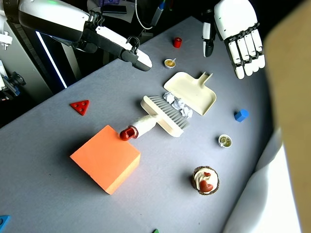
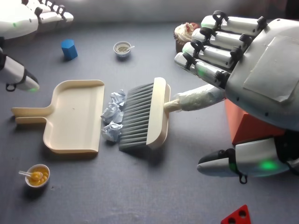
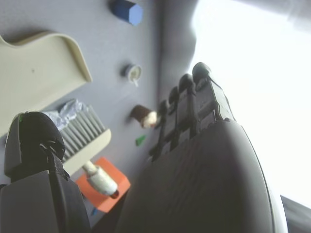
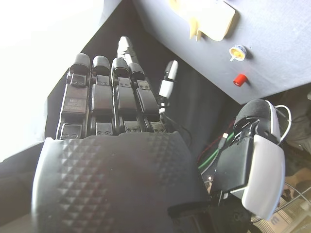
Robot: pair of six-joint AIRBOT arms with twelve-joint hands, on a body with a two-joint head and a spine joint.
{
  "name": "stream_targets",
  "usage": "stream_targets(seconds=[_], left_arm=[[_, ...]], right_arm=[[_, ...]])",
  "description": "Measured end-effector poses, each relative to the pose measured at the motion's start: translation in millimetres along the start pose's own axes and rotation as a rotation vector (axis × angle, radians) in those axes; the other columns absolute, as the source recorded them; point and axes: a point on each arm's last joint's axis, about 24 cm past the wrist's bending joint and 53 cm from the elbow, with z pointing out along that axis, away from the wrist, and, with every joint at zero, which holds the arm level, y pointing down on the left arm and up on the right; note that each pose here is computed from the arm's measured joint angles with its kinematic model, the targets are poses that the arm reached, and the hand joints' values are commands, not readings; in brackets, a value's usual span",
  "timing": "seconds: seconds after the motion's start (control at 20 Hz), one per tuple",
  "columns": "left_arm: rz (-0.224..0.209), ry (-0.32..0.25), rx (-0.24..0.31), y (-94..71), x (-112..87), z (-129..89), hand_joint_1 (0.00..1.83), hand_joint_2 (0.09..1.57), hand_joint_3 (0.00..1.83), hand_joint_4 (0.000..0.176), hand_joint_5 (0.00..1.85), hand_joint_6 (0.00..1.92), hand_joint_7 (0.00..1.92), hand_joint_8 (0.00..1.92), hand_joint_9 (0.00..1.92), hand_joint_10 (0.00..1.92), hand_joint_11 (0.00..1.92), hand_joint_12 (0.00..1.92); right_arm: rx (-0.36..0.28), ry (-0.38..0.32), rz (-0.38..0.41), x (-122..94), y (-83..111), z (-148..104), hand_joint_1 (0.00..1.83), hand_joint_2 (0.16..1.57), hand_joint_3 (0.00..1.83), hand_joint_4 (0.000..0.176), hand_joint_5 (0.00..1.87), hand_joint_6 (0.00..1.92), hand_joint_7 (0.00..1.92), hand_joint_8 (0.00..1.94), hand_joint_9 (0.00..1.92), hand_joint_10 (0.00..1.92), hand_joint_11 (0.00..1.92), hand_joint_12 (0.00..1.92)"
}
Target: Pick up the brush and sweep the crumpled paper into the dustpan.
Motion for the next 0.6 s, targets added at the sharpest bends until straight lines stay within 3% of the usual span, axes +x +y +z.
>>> stream_targets(seconds=[0.15,0.25,0.4,0.55,0.6], left_arm=[[0.015,-0.009,0.007,16.7,-1.6,-1,0.77,1.03,0.00,0.069,0.26,0.02,0.16,0.01,0.13,0.01,0.05,0.14],[0.015,-0.013,0.020,20.2,2.0,0,0.73,1.06,0.01,0.079,0.27,0.01,0.15,0.00,0.12,0.00,0.02,0.13],[-0.029,-0.043,0.024,23.7,11.7,1,0.73,1.05,0.00,0.087,0.34,0.01,0.18,0.00,0.14,0.00,0.06,0.14],[-0.101,-0.021,-0.043,36.2,39.0,0,0.78,1.04,0.00,0.090,0.38,0.01,0.10,0.00,0.13,0.00,0.07,0.16],[-0.108,-0.008,-0.062,37.8,45.9,-1,0.73,1.05,0.00,0.109,0.36,0.00,0.11,0.01,0.13,0.01,0.07,0.16]], right_arm=[[-0.003,-0.002,-0.003,-1,1.5,0,0.00,0.87,0.00,0.000,0.15,0.01,0.17,0.01,0.17,0.01,0.17,0.02],[-0.003,-0.002,-0.003,-1,1.6,0,0.00,0.87,0.00,0.000,0.15,0.01,0.18,0.01,0.18,0.01,0.18,0.03],[-0.004,-0.003,-0.004,-1,1.7,0,0.00,0.87,0.00,0.000,0.14,0.00,0.17,0.00,0.17,0.00,0.18,0.02],[0.001,-0.005,-0.005,-1,0.1,-1,0.00,0.88,0.00,0.000,0.14,0.00,0.16,0.00,0.16,0.00,0.16,0.02],[0.001,-0.005,-0.004,-1,0.3,-1,0.00,0.88,0.00,0.000,0.15,0.01,0.17,0.00,0.17,0.01,0.18,0.02]])
